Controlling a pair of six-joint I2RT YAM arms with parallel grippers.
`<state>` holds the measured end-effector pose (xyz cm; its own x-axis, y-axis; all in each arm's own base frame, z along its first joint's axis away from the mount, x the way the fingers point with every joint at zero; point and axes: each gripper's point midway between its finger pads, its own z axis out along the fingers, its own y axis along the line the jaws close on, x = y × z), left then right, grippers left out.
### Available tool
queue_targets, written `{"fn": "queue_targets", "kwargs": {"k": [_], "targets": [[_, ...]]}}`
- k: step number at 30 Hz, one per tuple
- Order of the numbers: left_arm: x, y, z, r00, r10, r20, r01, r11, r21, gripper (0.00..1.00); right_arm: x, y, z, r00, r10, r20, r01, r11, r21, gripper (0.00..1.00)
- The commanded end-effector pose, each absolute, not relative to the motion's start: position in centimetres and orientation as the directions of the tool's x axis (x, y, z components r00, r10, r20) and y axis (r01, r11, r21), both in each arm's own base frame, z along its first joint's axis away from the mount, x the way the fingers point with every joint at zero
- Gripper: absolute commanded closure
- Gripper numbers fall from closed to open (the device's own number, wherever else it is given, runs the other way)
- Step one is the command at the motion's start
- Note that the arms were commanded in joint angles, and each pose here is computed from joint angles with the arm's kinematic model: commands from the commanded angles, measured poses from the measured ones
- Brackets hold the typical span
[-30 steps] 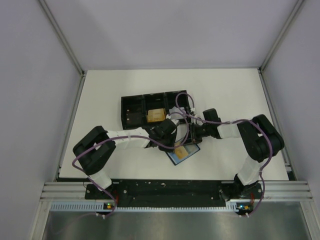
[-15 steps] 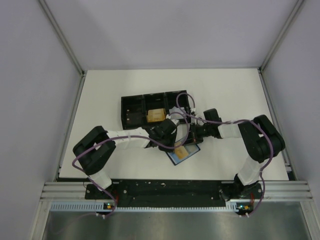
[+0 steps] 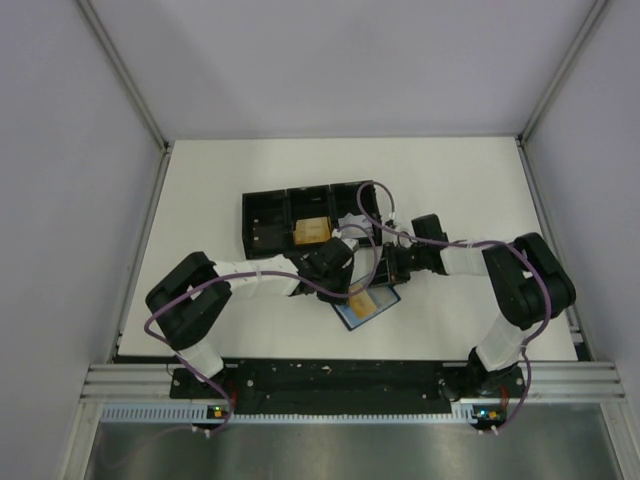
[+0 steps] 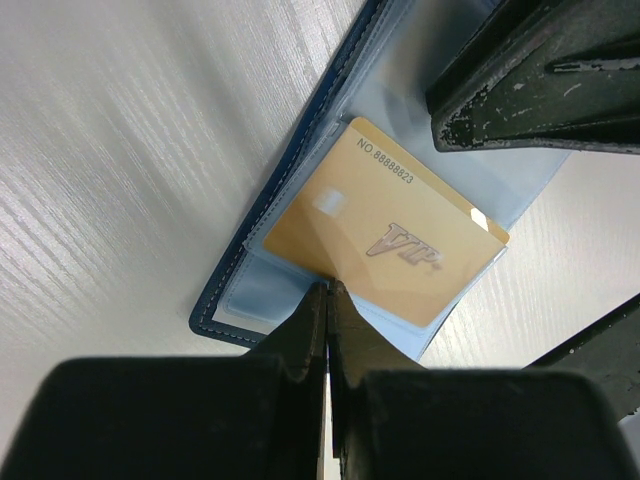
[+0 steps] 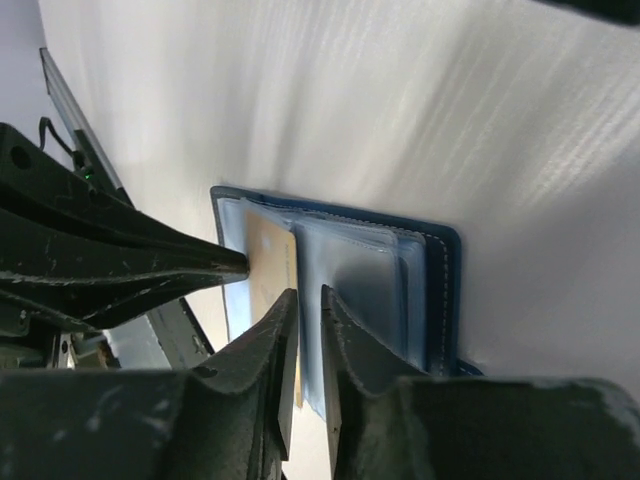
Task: Take the credit cards out of the card holder
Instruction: Remove the credit card from the card holder.
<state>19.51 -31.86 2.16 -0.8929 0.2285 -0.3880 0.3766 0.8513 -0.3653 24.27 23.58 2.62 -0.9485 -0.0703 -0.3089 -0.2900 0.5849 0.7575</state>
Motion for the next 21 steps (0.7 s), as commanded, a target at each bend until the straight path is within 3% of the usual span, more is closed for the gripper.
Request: {"fn": "queue_targets", "kwargs": {"k": [1, 12, 21], "targets": [[16.9, -27.9, -1.4, -0.918, 0.300, -0.260, 0.364, 0.897, -0.250, 1.00, 24.8, 23.8, 2.8, -0.934, -0.083, -0.348, -0.328, 0.586, 0.741, 0.81], [16.9, -27.9, -1.4, -0.918, 0.298, -0.261, 0.363, 0.898, -0.251, 1.00, 24.4, 25.0, 1.1, -0.946, -0.108, -0.306, -0.309, 0.587, 0.749, 0.78], [16.8, -27.9, -1.3, -0.917, 0.301, -0.262, 0.366, 0.896, -0.251, 1.00, 24.5, 25.5, 0.9, -0.950, -0.108, -0.293, -0.301, 0.568, 0.766, 0.83]]}}
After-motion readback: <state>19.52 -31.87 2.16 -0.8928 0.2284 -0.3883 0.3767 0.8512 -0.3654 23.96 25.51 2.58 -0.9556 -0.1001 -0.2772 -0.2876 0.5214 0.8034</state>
